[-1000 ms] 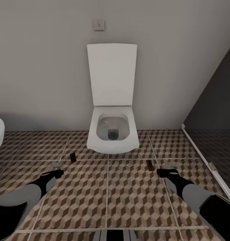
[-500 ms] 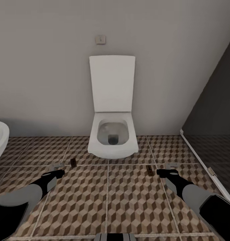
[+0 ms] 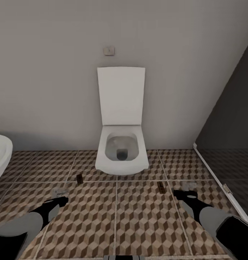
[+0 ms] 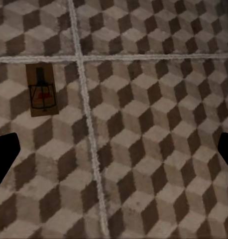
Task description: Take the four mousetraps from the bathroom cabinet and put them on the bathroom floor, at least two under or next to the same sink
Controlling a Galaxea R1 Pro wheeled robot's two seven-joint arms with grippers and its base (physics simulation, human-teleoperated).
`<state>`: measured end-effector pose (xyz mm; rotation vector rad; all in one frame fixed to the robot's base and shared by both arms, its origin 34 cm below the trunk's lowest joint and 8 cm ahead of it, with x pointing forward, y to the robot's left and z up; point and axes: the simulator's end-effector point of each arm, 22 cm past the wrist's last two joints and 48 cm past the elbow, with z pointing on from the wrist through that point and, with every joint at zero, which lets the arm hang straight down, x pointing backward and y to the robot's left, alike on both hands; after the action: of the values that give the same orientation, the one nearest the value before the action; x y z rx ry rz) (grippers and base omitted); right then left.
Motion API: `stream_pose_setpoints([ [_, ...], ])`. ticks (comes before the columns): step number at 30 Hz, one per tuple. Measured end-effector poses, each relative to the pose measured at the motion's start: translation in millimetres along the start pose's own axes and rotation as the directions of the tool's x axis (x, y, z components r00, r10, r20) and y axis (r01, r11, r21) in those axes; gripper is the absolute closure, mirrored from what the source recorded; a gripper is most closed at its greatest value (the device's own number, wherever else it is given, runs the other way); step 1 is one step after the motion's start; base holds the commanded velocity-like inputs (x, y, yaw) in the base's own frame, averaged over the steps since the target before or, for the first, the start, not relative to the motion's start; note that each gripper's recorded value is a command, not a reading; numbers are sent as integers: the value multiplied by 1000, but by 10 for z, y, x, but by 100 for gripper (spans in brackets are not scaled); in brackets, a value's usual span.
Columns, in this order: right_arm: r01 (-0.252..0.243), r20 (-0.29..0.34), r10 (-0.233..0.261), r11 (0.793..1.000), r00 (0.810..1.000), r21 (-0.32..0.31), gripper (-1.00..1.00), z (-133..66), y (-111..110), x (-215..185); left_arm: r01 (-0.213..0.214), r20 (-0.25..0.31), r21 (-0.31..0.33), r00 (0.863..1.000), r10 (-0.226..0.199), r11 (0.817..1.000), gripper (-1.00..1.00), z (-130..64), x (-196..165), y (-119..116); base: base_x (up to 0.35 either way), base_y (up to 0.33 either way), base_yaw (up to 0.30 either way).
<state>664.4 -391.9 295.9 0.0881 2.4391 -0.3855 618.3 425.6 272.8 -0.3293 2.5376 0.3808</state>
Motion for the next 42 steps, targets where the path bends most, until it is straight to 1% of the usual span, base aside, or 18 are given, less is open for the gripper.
stream_pose_setpoints([
  [1, 3, -6, -3, 1000, 1000, 1, -100, -20, -13, 80, -7, -20, 1, 1000, 7, 1000, -100, -17, 144, -2, 0, 0, 0],
  [3, 7, -11, -7, 1000, 1000, 2, -100, -55, -27, 141, -15, -41, 3, 999, 15, 1000, -100, -56, 280, -8, 0, 0, 0],
  [5, 14, -28, -14, 1000, 1000, 2, -100, -101, -41, 299, -28, -82, 9, 996, 29, 1000, -100, -110, 579, -19, 0, 0, 0],
  [12, 35, -78, -35, 999, 996, 1, -100, -251, -100, 600, -49, -152, 23, 987, 52, 999, -100, -287, 1007, -26, 0, 0, 0],
  [14, 42, -97, -42, 999, 994, 1, -100, -304, -121, 722, -53, -173, 30, 983, 58, 998, -100, -345, 1130, -34, 0, 0, 0],
  [15, 48, -115, -48, 999, 992, 1, -100, -346, -146, 863, -58, -195, 37, 979, 64, 998, -100, -391, 1278, -36, 0, 0, 0],
  [16, 50, -116, -50, 999, 992, 0, -100, -361, -149, 849, -58, -195, 37, 979, 65, 998, -100, -408, 1268, -31, 0, 0, 0],
  [17, 56, -134, -55, 998, 989, 3, -100, -405, -189, 988, -62, -217, 41, 974, 70, 997, -100, -457, 1415, -21, 0, 0, 0],
  [18, 61, -143, -60, 998, 988, 3, -100, -436, -210, 1051, -65, -228, 42, 971, 73, 997, -100, -492, 1489, -7, 0, 0, 0],
  [25, 82, -195, -80, 997, 978, 3, -100, -655, -323, 1404, -85, -305, 50, 948, 97, 995, -100, -759, 1979, 94, 0, 0, 0],
  [30, 97, -227, -95, 995, 969, -6, -100, -824, -357, 1623, -97, -355, 57, 928, 111, 994, -100, -972, 2302, 168, 0, 0, 0],
  [31, 104, -236, -104, 995, 966, -12, -100, -875, -357, 1707, -101, -372, 58, 921, 116, 993, -100, -1036, 2419, 199, 0, 0, 0],
  [35, 128, -252, -131, 991, 959, -28, -100, -1003, -360, 1824, -110, -400, 58, 908, 124, 992, -100, -1188, 2585, 279, 0, 0, 0],
  [42, 182, -277, -192, 981, 941, -62, -100, -1221, -365, 1992, -123, -433, 53, 891, 134, 991, -100, -1409, 2746, 429, 0, 0, 0],
])
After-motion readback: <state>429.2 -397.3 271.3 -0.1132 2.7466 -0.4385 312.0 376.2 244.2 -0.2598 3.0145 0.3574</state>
